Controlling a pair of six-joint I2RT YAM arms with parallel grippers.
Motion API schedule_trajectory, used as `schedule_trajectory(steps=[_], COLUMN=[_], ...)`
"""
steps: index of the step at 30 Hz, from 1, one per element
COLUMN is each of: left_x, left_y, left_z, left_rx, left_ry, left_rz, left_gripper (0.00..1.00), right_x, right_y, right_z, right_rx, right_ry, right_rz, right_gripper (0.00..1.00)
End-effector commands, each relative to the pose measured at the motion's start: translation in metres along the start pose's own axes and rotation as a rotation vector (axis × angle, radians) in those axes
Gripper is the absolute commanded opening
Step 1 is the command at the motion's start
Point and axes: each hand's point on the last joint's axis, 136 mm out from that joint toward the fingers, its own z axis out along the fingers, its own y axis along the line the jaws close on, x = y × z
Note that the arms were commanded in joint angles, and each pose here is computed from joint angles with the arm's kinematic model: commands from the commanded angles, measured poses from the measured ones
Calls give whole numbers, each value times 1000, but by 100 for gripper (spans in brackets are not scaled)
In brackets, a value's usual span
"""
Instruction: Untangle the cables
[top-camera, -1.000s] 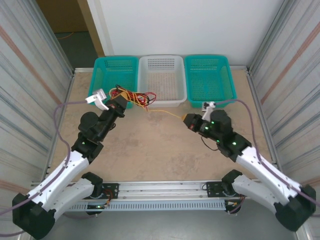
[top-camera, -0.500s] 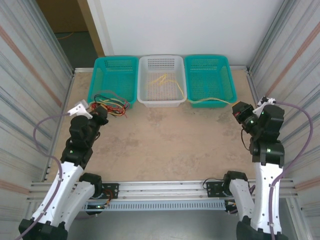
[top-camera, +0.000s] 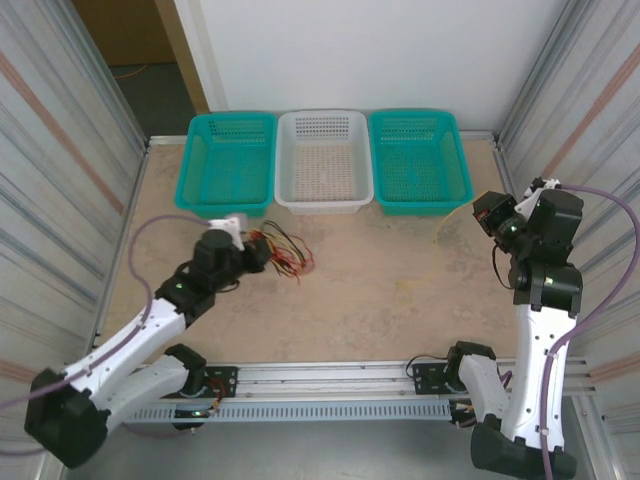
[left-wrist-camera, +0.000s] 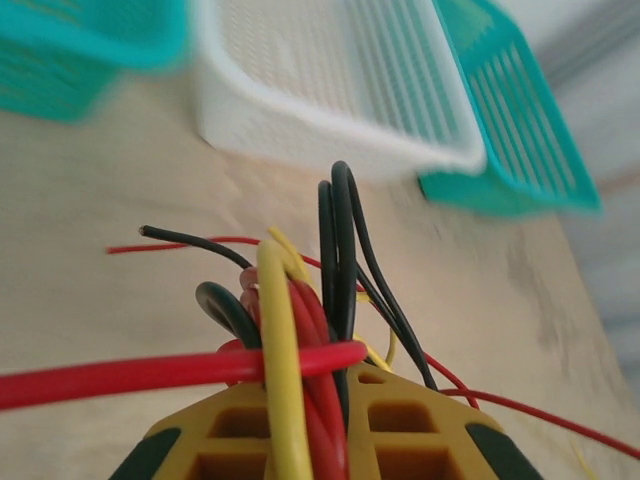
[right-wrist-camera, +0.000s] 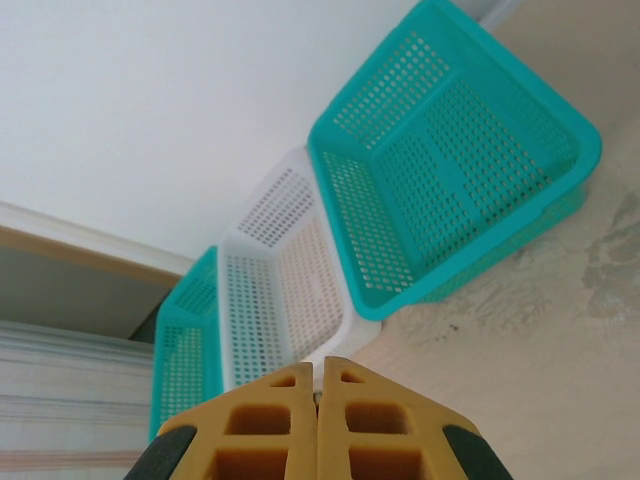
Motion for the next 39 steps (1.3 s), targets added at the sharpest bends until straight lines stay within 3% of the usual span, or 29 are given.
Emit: schedule_trajectory(steps=[1,2,3,4,6,7,8,15,20,24,28,36,39], left_x=[-9,-4,2,9,17,19,21,-29,-53,-42,-23,3,5], left_y=[-41,-43,-43,-42,-42,-43,-43,-57,-109,-154,-181,-212,-214], left_z=[9,15,22,31,43,47,51,23,-12,-31,-30,-12,-5], left_rx=[69,66,55,46,26,23,17,-11,232,454,577,692,678], left_ry=[-42,-24,1,33,89,108,127,39,9,24,56,105,103], left_rz=[86,87,80,68,58,68,82,213,397,537,569,586,596], left_gripper=[0,0,7,30,61,82,92,93,84,83,84,80,77], right_x=[-5,-5,-5,-5,-4,-4,-4,4,21,38,49,57,59], right_y=[6,7,9,11,16,19,22,65,116,159,196,237,244], right_z=[-10,-11,-11,-11,-12,-12,-12,-9,-4,6,10,12,12], right_rx=[2,0,-6,-14,-27,-36,-43,-119,-248,-365,-471,-599,-631], right_ry=[-13,-13,-11,-6,3,6,9,51,103,163,197,230,236], right_rz=[-51,-55,-61,-65,-78,-88,-101,-258,-353,-394,-395,-350,-328], right_gripper=[0,0,0,0,0,0,0,0,0,0,0,0,0])
